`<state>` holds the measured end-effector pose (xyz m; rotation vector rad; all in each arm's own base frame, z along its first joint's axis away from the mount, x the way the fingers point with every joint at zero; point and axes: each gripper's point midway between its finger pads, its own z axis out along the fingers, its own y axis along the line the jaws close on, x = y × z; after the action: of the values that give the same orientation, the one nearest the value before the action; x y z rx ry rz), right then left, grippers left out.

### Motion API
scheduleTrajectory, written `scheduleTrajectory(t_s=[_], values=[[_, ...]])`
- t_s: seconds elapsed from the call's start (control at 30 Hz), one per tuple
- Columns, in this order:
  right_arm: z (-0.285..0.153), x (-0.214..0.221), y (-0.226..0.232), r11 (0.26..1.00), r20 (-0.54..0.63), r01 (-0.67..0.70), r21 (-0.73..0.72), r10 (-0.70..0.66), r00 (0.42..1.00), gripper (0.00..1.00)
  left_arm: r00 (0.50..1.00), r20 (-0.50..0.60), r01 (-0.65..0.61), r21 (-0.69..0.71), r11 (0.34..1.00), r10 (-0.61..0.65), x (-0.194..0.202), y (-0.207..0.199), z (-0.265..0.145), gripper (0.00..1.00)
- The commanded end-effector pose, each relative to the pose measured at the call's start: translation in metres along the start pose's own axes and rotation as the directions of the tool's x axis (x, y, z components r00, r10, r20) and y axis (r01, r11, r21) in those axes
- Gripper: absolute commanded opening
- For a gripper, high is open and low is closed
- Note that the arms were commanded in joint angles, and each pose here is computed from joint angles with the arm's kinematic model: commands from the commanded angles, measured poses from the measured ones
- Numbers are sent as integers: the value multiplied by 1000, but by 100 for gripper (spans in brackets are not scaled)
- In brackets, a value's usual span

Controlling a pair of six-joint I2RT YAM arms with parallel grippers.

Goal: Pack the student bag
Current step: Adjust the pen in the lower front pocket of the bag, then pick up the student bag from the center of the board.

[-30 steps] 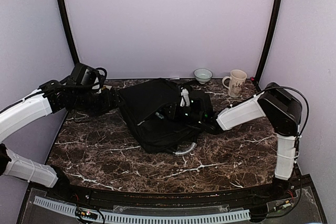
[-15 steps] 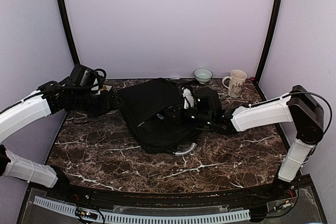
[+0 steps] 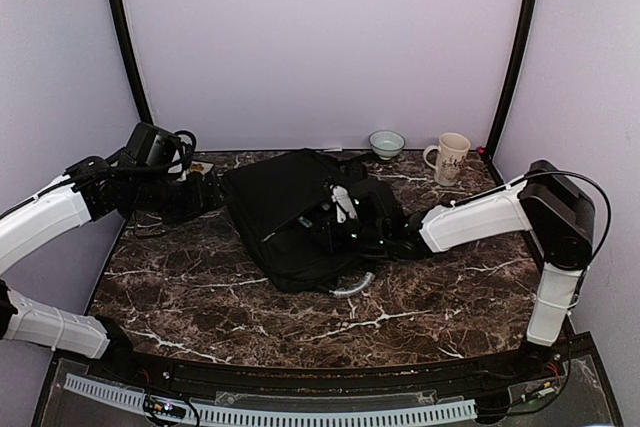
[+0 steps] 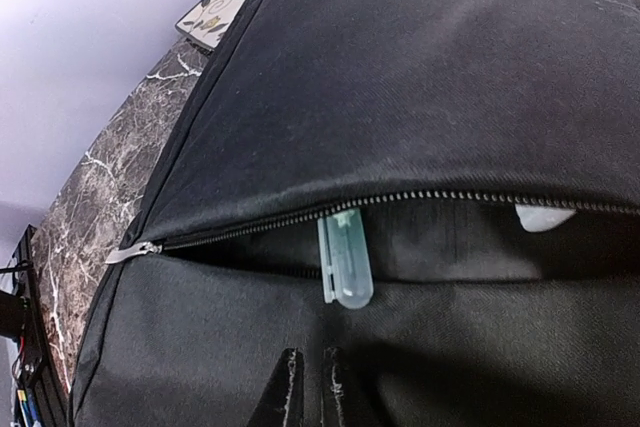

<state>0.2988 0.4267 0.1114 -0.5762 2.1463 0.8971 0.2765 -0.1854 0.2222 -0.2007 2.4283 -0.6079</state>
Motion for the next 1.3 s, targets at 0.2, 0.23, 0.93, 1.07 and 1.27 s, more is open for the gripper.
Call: scheduleTrajectory(t_s=[0.2,0.23,0.93,1.07,1.27], values=[[33,-29,1,998,44,57,34,-58,997,7,1000,5,4,-13,1000,-4,6,9,-14,83],[37,-30,0,997,44,63,41,-65,997,7,1000,6,5,-7,1000,-5,6,9,-14,83],[-50,-3,-12,994,-83,43,105,-35,996,20,912,-301,327,123,937,-278,72,23,70,95],[-77,-16,-5,994,-49,20,104,-15,999,25,882,-297,430,189,883,-366,60,19,80,95],[-100,-39,9,995,-16,44,85,-43,999,33,848,-325,493,198,847,-418,55,14,103,88]])
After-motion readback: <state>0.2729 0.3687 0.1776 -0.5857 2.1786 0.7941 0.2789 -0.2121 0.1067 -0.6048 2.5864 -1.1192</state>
